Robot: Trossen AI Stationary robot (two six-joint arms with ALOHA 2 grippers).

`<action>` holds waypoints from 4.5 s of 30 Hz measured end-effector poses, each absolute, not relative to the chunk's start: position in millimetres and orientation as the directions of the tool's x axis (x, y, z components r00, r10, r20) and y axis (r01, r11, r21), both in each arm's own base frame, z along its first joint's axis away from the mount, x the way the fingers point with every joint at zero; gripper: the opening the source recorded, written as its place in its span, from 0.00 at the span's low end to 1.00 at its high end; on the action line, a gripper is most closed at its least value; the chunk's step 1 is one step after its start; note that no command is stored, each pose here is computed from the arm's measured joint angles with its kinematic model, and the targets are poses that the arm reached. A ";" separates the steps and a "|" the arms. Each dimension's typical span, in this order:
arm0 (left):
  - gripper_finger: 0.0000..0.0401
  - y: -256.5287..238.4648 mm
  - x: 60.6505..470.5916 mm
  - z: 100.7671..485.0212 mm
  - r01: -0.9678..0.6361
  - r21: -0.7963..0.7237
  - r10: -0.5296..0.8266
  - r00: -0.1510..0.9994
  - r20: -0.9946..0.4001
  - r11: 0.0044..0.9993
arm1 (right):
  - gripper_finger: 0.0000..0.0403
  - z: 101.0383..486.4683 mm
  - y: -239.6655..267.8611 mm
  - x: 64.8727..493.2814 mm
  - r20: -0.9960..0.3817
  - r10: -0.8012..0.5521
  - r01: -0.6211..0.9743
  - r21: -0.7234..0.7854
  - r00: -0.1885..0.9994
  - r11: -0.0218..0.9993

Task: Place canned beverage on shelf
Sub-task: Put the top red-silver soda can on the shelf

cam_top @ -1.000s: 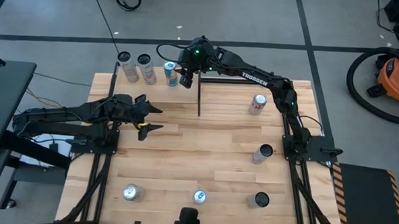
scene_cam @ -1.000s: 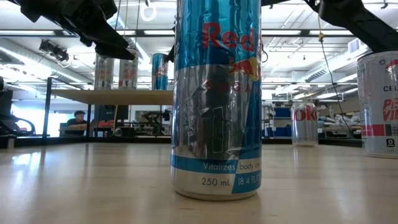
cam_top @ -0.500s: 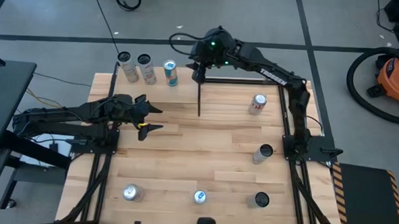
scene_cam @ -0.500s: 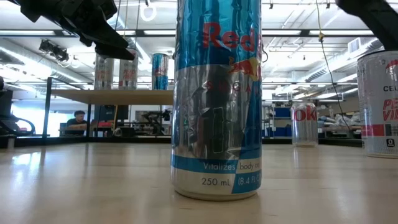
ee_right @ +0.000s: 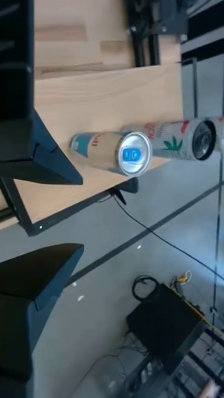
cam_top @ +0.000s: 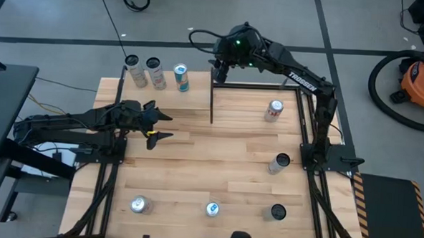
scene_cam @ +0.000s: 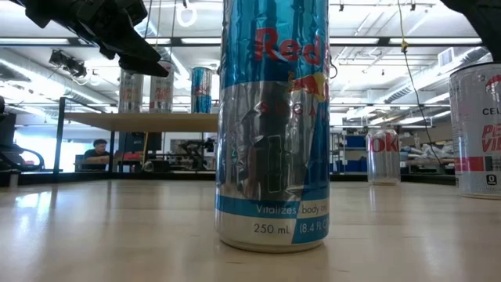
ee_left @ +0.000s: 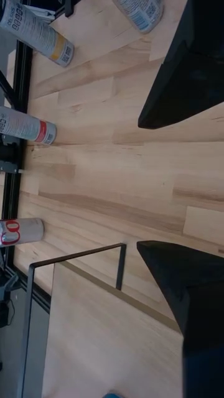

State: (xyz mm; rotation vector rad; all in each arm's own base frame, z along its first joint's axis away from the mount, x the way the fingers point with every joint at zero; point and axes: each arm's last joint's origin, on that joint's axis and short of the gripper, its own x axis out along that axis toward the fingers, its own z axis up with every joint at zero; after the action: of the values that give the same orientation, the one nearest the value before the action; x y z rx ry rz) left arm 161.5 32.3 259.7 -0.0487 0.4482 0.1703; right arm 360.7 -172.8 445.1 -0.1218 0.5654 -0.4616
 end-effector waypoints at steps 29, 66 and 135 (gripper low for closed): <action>0.78 32.3 161.5 259.7 -0.175 -0.011 0.153 0.887 -0.435 0.984 | 0.88 412.6 -142.5 332.9 -0.681 -0.718 0.363 -0.639 0.144 0.678; 0.78 15.8 163.1 258.2 -0.106 -0.073 0.062 0.890 -0.452 0.992 | 0.90 402.5 -134.1 206.1 -0.915 -0.379 0.649 -0.206 0.137 0.732; 0.78 15.8 163.6 259.2 -0.093 -0.047 0.063 0.895 -0.442 0.995 | 0.72 238.4 -173.6 165.0 -0.984 -0.145 0.806 -0.001 0.105 0.592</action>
State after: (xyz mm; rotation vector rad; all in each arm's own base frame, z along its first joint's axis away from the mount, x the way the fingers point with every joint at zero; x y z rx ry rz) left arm 163.6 15.8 259.2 -0.0676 0.4552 0.0810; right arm 165.0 -173.6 238.4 0.6481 1.2817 -0.7780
